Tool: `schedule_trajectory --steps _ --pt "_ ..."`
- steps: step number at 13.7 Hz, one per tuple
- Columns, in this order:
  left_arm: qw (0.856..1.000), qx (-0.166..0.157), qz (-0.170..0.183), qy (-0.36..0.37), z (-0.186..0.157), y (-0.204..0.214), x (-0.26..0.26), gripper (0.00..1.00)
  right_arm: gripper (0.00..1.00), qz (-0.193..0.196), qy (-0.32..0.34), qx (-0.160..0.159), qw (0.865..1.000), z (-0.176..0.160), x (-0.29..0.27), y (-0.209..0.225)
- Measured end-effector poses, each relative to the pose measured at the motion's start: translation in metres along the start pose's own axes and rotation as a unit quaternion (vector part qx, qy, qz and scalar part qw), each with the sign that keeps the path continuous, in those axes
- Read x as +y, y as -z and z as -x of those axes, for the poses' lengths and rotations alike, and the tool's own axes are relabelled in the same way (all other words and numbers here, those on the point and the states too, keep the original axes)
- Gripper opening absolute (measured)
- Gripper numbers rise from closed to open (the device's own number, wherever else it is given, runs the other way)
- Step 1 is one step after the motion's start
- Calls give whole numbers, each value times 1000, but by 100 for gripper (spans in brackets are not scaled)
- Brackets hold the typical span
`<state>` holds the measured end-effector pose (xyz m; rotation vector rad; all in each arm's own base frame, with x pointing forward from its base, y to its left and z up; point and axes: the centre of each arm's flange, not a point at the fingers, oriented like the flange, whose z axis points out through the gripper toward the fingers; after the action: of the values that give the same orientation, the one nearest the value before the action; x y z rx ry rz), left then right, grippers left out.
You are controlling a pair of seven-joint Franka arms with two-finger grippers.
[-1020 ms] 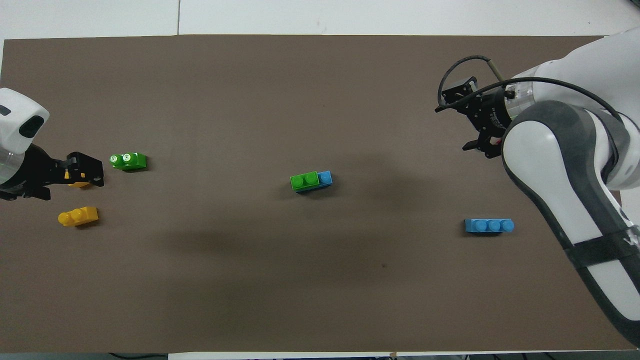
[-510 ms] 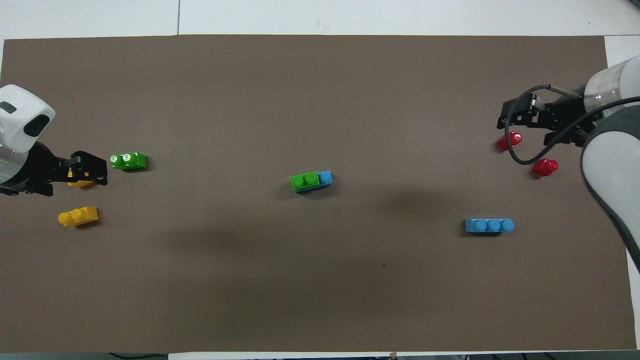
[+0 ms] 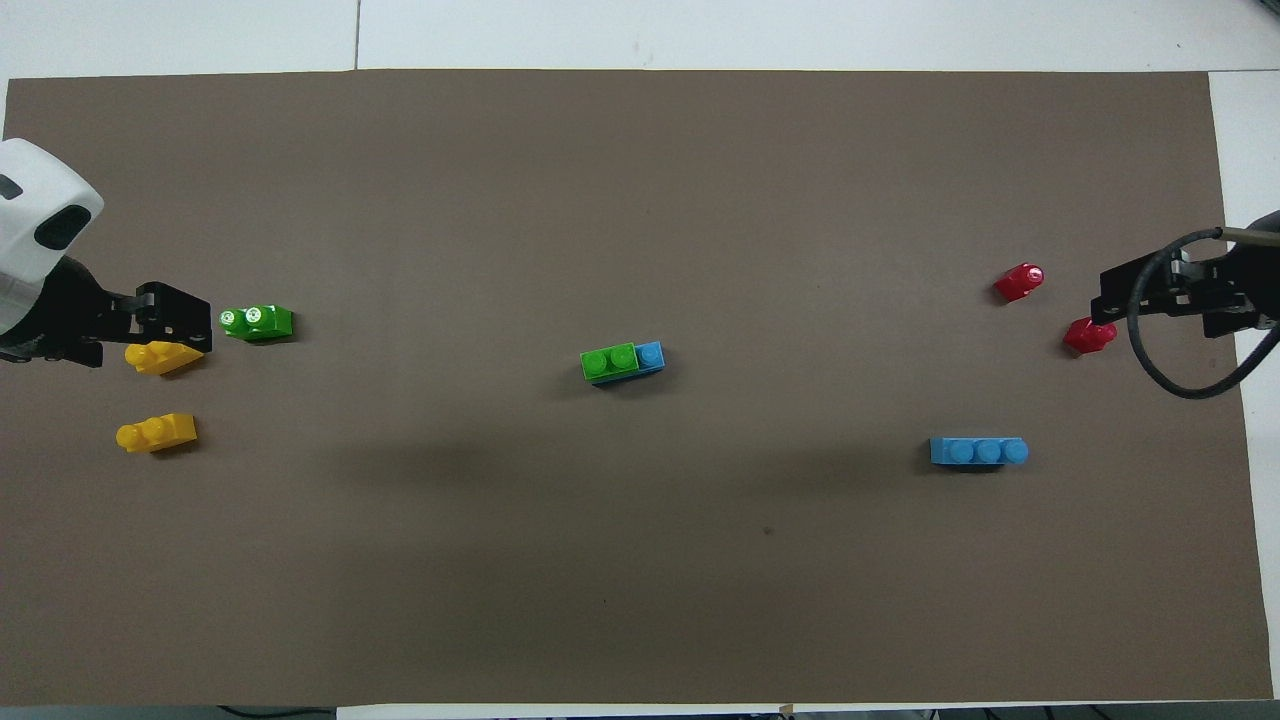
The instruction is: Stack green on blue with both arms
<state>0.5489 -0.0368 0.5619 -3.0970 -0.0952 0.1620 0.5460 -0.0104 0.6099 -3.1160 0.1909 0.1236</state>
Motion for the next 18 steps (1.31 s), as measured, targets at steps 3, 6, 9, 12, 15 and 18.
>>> schedule_trajectory --steps 3,6,9,12,15,18 --pt "1000 -5 -1 -2 -2 -3 2 100 100 4 3 2 1000 1 1 2" --pt "1000 -1 0 -4 -2 1 5 100 99 7 2 3 1000 2 2 3" --pt "1000 11 1 -5 1 14 5 100 100 15 2 5 1000 2 3 4" --pt "1000 14 2 -1 4 19 0 100 100 20 13 8 1000 4 5 7" --pt "1000 14 2 -2 4 19 1 100 100 23 18 8 1000 4 5 7" --pt "1000 14 2 -3 6 20 2 100 100 24 18 8 1000 4 5 7"
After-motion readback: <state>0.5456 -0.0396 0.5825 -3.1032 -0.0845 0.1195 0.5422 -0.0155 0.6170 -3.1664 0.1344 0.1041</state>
